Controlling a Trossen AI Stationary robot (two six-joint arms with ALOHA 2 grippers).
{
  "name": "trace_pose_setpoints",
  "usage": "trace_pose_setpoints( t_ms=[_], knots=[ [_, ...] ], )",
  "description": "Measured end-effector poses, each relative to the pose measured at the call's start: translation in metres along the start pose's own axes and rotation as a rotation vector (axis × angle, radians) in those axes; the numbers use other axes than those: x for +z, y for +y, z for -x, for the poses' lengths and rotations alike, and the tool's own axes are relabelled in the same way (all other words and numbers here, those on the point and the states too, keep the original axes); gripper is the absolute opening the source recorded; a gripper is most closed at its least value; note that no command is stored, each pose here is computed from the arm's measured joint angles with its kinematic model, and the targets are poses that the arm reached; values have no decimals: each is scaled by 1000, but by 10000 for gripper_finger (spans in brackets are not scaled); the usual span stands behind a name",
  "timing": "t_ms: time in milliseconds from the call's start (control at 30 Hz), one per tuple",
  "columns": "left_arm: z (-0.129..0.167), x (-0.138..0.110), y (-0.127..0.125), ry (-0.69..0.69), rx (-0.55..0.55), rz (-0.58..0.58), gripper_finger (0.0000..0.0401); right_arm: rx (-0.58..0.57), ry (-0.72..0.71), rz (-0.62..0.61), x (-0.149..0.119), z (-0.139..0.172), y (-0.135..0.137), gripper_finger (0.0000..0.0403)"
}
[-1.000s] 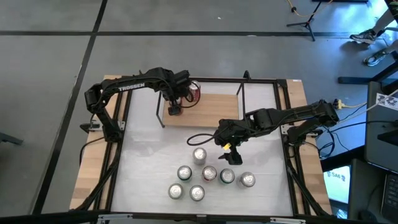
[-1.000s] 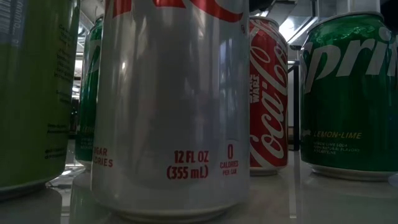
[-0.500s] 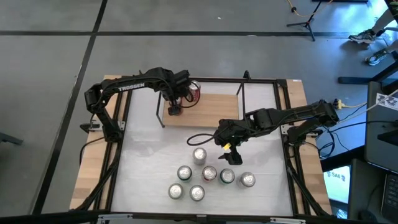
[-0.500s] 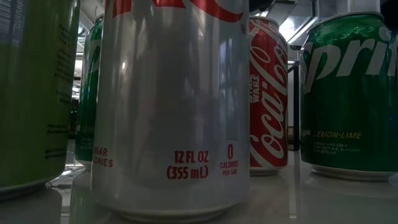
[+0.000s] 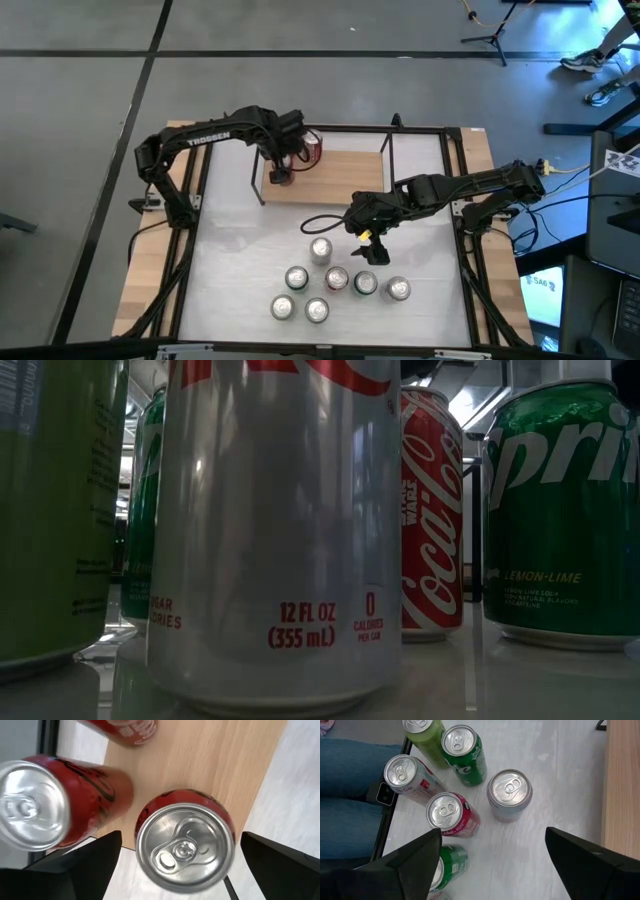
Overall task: Place canned beverage on shelf
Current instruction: Put the red white soda can on the shelf aligned with the other white soda can
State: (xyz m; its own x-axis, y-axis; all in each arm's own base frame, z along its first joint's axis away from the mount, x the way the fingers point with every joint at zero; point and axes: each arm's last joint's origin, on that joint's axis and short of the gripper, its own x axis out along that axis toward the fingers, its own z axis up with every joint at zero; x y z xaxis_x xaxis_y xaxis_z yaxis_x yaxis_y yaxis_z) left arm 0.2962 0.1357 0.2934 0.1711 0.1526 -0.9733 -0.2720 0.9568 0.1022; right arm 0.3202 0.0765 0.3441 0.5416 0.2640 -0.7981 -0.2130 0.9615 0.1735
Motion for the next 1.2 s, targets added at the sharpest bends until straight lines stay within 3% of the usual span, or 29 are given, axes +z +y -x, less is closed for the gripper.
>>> trace_pose_setpoints(
  t_ms=[400, 600, 933, 1200],
  knots=[
    [66, 16, 7, -172, 28, 8, 396, 0, 0, 0, 0, 0, 0, 351],
    [109, 7, -3, -270, 21, -10, 396, 0, 0, 0, 0, 0, 0, 351],
    [165, -59, -58, -588, -65, -42, 396, 3, 0, 0, 0, 0, 0, 351],
    [135, -129, -85, -799, -112, 43, 396, 34, -67, 14, 7, 0, 3, 351]
  ],
)
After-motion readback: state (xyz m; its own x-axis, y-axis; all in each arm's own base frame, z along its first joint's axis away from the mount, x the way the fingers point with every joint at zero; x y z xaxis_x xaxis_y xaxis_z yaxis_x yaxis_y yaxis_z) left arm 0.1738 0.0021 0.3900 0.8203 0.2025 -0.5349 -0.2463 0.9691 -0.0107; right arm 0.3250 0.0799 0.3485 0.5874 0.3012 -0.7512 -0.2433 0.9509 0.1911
